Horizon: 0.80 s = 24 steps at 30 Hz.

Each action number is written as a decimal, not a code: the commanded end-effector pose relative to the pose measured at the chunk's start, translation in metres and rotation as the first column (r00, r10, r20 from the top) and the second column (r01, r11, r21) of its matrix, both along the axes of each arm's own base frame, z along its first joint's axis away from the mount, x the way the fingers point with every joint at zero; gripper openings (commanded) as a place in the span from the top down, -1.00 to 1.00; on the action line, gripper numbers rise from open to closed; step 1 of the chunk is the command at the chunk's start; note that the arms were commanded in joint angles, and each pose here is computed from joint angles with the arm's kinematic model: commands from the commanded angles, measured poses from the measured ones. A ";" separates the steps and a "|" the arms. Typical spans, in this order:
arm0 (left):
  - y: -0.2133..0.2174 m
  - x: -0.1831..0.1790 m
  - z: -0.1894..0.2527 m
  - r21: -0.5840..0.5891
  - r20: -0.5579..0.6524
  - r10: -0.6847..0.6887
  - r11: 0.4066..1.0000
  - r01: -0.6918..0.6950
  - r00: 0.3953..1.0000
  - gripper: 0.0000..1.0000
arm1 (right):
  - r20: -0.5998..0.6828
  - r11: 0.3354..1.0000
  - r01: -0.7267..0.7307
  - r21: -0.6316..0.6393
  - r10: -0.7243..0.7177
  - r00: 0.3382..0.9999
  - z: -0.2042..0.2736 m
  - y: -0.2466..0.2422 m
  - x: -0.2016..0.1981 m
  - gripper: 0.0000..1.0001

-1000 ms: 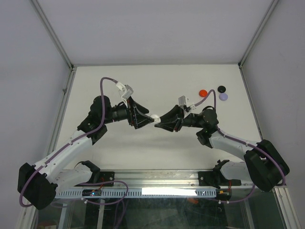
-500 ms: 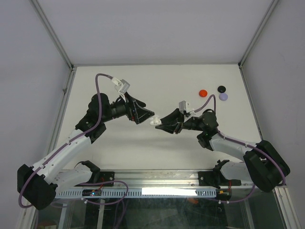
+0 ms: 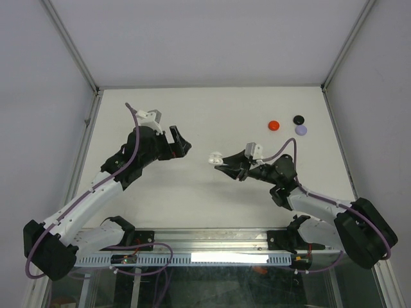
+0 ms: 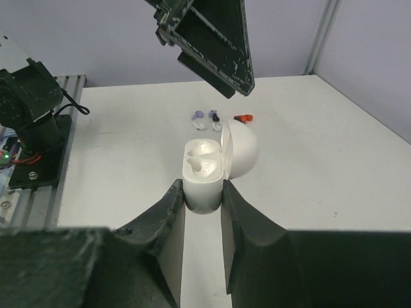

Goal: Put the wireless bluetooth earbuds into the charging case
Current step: Open the charging case, then pick up the earbud from the center of the board.

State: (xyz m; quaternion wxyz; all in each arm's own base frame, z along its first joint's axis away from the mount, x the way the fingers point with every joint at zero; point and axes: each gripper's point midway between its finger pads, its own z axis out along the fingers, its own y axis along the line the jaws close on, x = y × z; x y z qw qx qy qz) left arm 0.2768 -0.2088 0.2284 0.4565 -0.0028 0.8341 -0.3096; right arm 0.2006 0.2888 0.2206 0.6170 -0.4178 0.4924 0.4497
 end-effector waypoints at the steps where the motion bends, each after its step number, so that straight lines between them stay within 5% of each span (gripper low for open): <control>1: 0.046 0.014 -0.032 0.119 -0.104 0.261 0.961 -0.248 0.960 -0.98 | 0.083 0.997 0.080 0.017 -0.082 0.993 0.009 -0.008 0.009 1.00; 11: 0.138 0.049 -0.097 0.331 -0.224 0.481 0.855 -0.398 0.847 -0.70 | 0.066 0.994 0.091 0.052 -0.095 0.993 0.006 -0.012 0.005 1.00; 24: 0.189 0.076 -0.154 0.622 -0.290 0.545 0.732 -0.278 0.787 -0.18 | 0.045 0.995 0.070 0.064 -0.073 0.996 0.002 -0.012 0.000 1.00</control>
